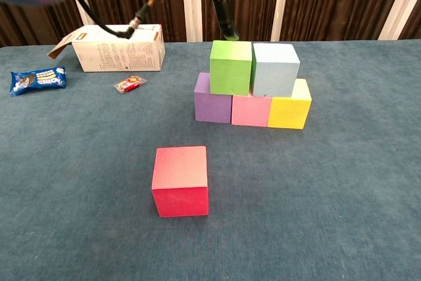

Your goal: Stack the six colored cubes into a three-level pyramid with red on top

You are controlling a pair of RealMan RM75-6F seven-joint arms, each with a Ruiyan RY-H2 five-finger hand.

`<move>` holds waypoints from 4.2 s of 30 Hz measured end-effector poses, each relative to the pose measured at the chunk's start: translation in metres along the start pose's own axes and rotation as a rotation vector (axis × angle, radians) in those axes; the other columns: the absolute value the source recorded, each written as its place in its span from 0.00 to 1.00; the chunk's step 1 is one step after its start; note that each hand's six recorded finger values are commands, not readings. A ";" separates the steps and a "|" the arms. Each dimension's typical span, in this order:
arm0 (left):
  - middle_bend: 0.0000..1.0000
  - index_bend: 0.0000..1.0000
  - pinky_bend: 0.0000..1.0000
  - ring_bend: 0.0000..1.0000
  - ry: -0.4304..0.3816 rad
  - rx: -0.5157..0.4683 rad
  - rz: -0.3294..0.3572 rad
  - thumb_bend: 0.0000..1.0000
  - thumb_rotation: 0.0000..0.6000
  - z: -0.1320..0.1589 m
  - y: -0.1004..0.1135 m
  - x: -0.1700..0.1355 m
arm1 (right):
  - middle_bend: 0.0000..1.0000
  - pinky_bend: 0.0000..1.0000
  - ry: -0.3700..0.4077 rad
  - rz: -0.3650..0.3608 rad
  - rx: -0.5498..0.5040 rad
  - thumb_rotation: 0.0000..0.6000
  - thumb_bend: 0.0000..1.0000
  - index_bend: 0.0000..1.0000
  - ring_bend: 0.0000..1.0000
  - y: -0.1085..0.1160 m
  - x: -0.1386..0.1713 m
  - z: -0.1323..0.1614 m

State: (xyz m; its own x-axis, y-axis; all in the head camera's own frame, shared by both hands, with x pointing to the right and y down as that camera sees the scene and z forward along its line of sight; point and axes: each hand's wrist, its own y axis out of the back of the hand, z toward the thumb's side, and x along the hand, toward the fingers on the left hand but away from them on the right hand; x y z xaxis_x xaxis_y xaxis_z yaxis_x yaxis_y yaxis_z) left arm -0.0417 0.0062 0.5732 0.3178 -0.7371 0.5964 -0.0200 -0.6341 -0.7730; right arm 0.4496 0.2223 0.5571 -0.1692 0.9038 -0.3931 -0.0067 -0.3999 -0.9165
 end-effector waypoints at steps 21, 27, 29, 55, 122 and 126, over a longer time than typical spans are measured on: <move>0.04 0.13 0.00 0.00 -0.038 -0.138 0.087 0.36 1.00 -0.179 0.021 -0.117 | 0.00 0.00 0.078 0.107 -0.034 1.00 0.17 0.00 0.00 -0.022 0.002 0.021; 0.04 0.13 0.00 0.00 -0.017 -0.122 -0.010 0.36 1.00 -0.199 -0.021 -0.110 | 0.00 0.00 0.072 0.116 -0.032 1.00 0.17 0.00 0.00 -0.025 0.001 0.020; 0.04 0.13 0.00 0.00 -0.030 -0.124 -0.030 0.36 1.00 -0.193 -0.032 -0.104 | 0.00 0.00 0.067 0.114 -0.035 1.00 0.17 0.00 0.00 -0.024 0.000 0.019; 0.04 0.09 0.00 0.00 -0.059 -0.012 -0.121 0.36 1.00 -0.119 -0.099 -0.054 | 0.00 0.00 0.049 0.116 -0.037 1.00 0.17 0.00 0.00 -0.024 -0.002 0.013; 0.03 0.03 0.00 0.00 -0.097 0.014 -0.123 0.36 1.00 -0.067 -0.116 -0.038 | 0.00 0.00 0.023 0.108 -0.057 1.00 0.17 0.00 0.00 -0.019 -0.004 0.005; 0.03 0.03 0.00 0.00 -0.099 0.015 -0.118 0.36 1.00 -0.066 -0.115 -0.037 | 0.00 0.00 0.022 0.107 -0.058 1.00 0.17 0.00 0.00 -0.018 -0.004 0.005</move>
State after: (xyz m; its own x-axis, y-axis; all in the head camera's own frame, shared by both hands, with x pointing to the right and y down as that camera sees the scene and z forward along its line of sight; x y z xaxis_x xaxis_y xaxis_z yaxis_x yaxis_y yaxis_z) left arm -0.1134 0.0915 0.6540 0.4086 -0.6304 0.6601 0.0374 -0.7110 -0.7022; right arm 0.4451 0.2252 0.5759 -0.1443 0.8599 -0.4896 0.0670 -0.4852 -0.8718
